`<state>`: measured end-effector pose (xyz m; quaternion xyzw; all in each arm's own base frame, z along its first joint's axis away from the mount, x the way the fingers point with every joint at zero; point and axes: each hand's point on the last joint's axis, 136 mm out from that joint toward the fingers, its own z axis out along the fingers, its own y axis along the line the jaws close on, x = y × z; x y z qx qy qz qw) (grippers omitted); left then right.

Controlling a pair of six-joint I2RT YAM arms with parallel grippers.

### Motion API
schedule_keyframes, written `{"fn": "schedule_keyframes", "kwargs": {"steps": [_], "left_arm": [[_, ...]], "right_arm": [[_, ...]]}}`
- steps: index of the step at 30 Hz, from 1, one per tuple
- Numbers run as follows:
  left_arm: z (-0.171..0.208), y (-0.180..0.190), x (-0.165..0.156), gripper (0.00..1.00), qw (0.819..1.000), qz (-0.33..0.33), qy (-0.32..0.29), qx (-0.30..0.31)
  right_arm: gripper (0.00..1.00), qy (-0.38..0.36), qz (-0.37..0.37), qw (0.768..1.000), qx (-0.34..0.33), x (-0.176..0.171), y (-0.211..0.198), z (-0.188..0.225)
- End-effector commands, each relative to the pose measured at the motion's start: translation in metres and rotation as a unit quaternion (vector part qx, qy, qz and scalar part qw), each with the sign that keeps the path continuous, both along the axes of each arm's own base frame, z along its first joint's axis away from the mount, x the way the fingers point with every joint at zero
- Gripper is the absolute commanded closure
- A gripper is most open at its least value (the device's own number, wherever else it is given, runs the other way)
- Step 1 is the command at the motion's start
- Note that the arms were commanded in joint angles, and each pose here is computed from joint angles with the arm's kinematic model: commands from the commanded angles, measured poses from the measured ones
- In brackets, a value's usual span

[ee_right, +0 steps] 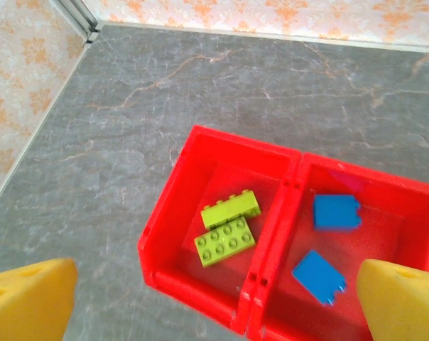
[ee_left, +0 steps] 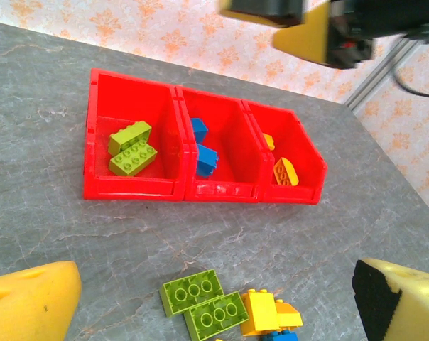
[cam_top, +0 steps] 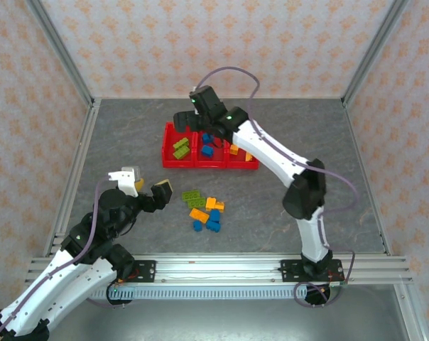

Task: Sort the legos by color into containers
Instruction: Place the lego in the container, then pick up the lego from the center of the table.

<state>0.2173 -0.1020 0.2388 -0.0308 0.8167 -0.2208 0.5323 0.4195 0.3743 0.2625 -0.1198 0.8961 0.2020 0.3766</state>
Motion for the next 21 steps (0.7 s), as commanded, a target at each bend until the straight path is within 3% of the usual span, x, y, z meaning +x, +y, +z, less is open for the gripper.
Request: {"fn": "schedule_keyframes", "kwargs": {"steps": [1,6,12,16,21], "left_arm": [[0.000,-0.003,-0.002,0.01,1.000,-0.007,0.002,-0.001],[0.005,-0.005,-0.005,0.01,1.000,-0.014,0.006,-0.015],[0.006,-0.004,-0.018,0.01,0.996,-0.006,0.082,-0.044],[0.006,0.007,-0.036,0.01,0.992,0.003,0.122,-0.043],[0.006,0.028,-0.058,0.01,0.991,0.022,0.122,-0.048]], "right_arm": [[0.00,0.057,-0.020,0.998,-0.008,-0.029,-0.018,-0.028],[0.00,0.119,-0.044,0.992,-0.010,-0.071,-0.018,-0.074],[0.00,0.181,-0.051,0.982,-0.032,-0.116,0.006,-0.139],[0.02,0.208,-0.062,0.975,-0.040,-0.125,0.019,-0.170],[0.02,0.223,-0.069,0.969,-0.079,-0.131,0.030,-0.198]]}}
